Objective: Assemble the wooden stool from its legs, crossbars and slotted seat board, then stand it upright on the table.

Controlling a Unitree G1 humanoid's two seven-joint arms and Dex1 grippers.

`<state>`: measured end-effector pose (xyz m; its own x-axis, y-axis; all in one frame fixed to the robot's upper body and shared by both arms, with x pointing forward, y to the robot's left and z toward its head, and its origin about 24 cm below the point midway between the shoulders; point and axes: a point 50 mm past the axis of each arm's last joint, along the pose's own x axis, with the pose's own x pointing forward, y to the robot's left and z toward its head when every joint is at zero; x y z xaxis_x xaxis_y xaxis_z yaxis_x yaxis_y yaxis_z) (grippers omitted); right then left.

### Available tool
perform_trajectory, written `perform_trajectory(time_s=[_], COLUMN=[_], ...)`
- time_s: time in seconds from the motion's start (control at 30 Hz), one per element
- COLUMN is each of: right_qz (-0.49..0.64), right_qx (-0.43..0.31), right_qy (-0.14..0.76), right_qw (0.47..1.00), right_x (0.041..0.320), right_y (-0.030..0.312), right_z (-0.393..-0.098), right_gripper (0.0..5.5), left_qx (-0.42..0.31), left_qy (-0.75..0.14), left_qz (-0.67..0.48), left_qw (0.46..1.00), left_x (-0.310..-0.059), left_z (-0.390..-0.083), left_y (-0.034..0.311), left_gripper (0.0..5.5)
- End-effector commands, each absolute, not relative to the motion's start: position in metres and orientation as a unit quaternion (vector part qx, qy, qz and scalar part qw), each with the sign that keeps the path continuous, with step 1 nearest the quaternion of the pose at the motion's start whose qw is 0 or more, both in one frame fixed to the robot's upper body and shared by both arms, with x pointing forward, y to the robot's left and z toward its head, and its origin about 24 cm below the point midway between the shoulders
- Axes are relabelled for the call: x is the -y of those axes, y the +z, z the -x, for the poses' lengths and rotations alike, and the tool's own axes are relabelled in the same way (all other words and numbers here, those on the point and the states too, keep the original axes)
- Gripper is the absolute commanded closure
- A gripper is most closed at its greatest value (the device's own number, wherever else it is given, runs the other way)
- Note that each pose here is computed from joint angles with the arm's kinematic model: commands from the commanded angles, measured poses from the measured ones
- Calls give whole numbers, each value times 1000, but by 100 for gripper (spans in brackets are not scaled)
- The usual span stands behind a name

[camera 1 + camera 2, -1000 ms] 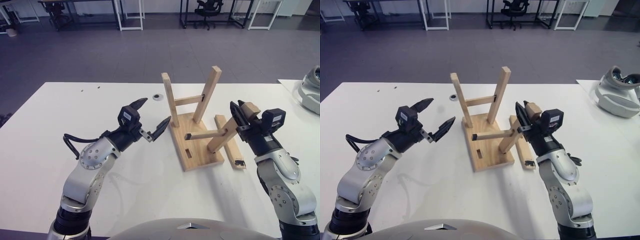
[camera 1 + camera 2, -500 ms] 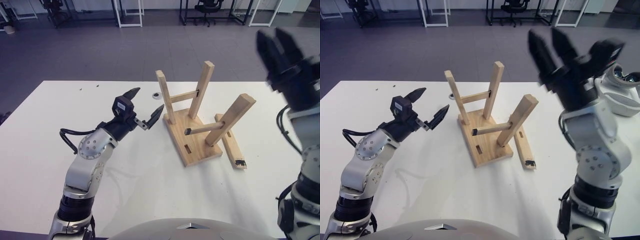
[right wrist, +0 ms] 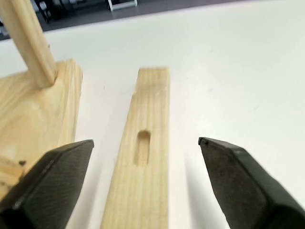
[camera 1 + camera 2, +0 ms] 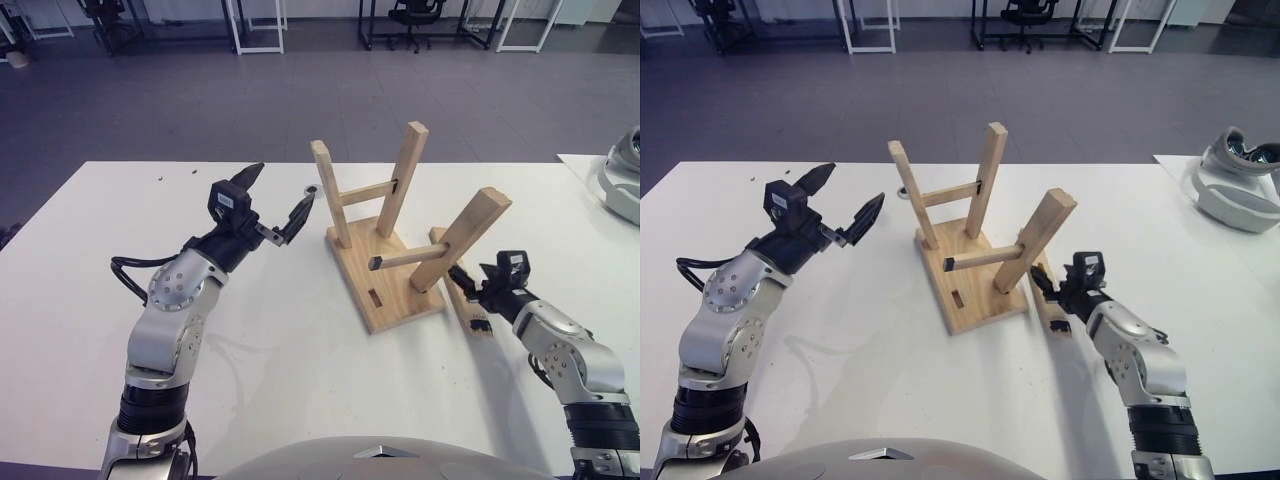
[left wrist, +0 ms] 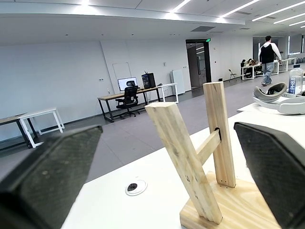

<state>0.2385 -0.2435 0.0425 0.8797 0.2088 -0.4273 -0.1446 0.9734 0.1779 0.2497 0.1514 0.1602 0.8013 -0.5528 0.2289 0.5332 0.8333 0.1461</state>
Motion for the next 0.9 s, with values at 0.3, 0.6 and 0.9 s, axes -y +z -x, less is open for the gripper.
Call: perform_trajectory(time_s=[0.3,0.6,0.9], right_qz=[61,225,298], right_qx=[-341,102,378], right_qy=[95,60,298], right_qw=[933,967,824], right_x=[247,264,145], right_y=[36,224,299], right_z=[-225,-296,-274], right_gripper=[291,342,343], left_qx=[118,265,269], left_qy=[-280,-349,-455], left_qz=[-50,140,380], left_qw=[951,888,758], left_x=[-148,-123,-102], left_z=[-251,-274,-296], left_y=[156,255,333], left_gripper=[41,22,10])
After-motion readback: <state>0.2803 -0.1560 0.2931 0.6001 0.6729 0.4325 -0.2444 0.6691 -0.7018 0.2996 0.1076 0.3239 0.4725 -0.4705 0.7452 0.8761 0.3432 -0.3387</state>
